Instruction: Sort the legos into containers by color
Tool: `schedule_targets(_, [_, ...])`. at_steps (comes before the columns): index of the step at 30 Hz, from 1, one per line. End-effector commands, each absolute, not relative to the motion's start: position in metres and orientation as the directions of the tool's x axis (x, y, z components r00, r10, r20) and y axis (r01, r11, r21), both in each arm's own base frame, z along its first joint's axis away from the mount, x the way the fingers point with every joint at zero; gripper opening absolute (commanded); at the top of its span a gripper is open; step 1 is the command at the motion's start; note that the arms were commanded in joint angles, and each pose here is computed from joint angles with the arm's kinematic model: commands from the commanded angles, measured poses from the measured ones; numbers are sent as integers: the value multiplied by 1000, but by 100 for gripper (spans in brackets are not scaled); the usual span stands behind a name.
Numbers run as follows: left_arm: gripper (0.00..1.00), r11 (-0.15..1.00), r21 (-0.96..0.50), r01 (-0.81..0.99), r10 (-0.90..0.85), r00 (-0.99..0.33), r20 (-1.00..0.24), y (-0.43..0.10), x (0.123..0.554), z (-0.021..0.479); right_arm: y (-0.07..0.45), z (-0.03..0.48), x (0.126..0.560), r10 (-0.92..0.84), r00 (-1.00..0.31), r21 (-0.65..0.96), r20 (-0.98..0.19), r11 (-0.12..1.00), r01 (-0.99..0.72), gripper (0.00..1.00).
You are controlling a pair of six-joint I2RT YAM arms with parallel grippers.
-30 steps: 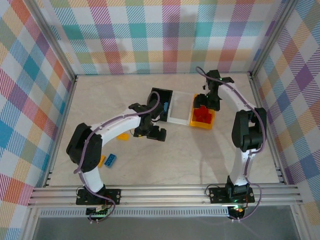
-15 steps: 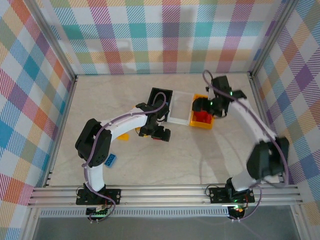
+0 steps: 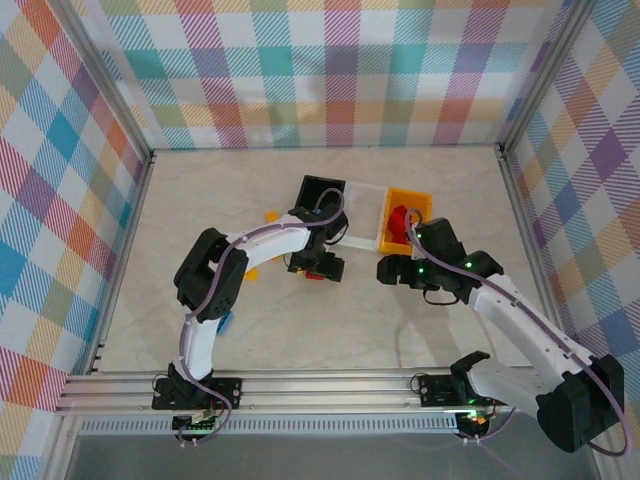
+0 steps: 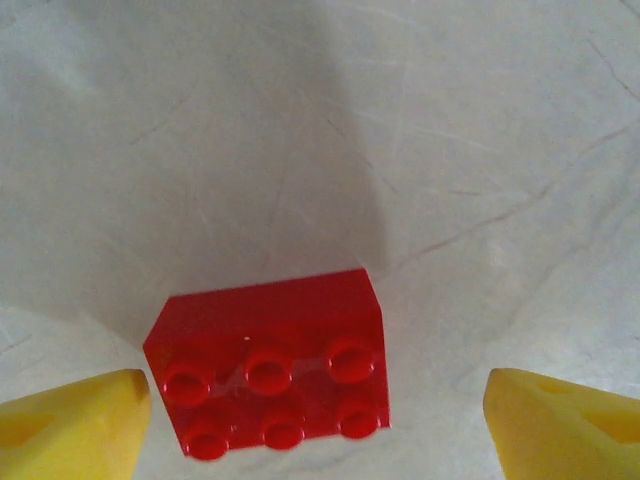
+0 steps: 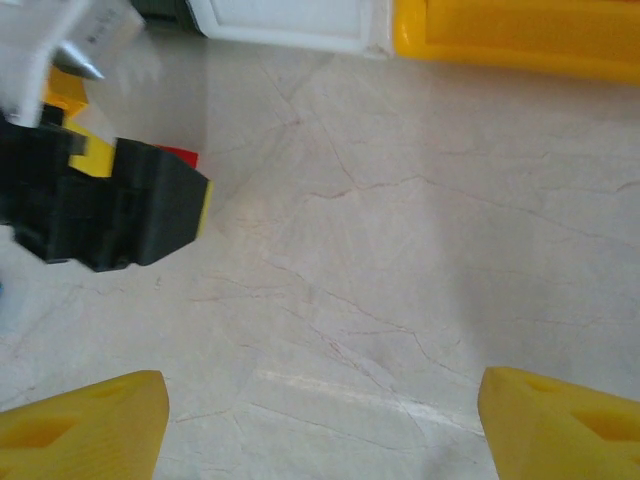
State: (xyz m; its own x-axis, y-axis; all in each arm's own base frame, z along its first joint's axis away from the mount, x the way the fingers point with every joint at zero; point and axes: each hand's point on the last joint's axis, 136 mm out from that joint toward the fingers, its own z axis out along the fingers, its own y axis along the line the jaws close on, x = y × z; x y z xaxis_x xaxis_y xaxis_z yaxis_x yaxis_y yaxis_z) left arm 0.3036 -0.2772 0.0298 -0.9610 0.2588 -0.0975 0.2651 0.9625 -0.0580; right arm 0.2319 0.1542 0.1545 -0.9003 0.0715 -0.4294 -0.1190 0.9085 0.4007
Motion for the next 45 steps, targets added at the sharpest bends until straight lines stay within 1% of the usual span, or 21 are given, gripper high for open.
schedule_targets(1, [85,967,-9,256,254,-963,-89,-271,308,26,149,165,233,60,-887,377,-457,917,-132,81])
schedule_targets(4, [82,970,-1,245,244,-967,-70,-265,308,19,150,165,233,83,-890,391,-448,914,-111,80])
schedule_targets(7, [75,970,-8,244,243,-968,-63,-263,306,16,150,163,233,111,-895,406,-432,910,-83,80])
schedule_targets(10, [70,969,-9,246,245,-968,-64,-262,306,16,152,163,233,123,-897,417,-424,906,-73,79])
schedule_targets(13, [63,969,-11,247,246,-967,-69,-262,305,17,153,163,232,132,-899,427,-417,902,-66,78])
schedule_targets(16, [60,969,-17,248,246,-967,-72,-263,305,17,154,165,231,140,-900,438,-412,897,-61,78])
schedule_targets(20, [51,967,-27,255,252,-965,-76,-265,305,17,153,167,228,158,-902,451,-401,891,-45,77])
schedule_targets(26, [44,964,-45,260,256,-963,-81,-266,303,23,151,170,225,163,-900,454,-405,890,-43,77])
schedule_targets(34, [43,963,-124,240,229,-968,-102,-275,299,46,154,183,231,181,-885,475,-429,879,-51,77])
schedule_targets(37, [43,959,-162,233,215,-969,-120,-280,297,62,153,192,235,192,-875,472,-445,880,-47,77])
schedule_targets(41, [43,942,-254,219,187,-972,-145,-296,299,89,147,215,242,233,-848,489,-476,872,-35,77])
schedule_targets(45, [43,907,-367,205,149,-973,-175,-324,310,119,141,251,253,266,-796,503,-544,863,-55,77])
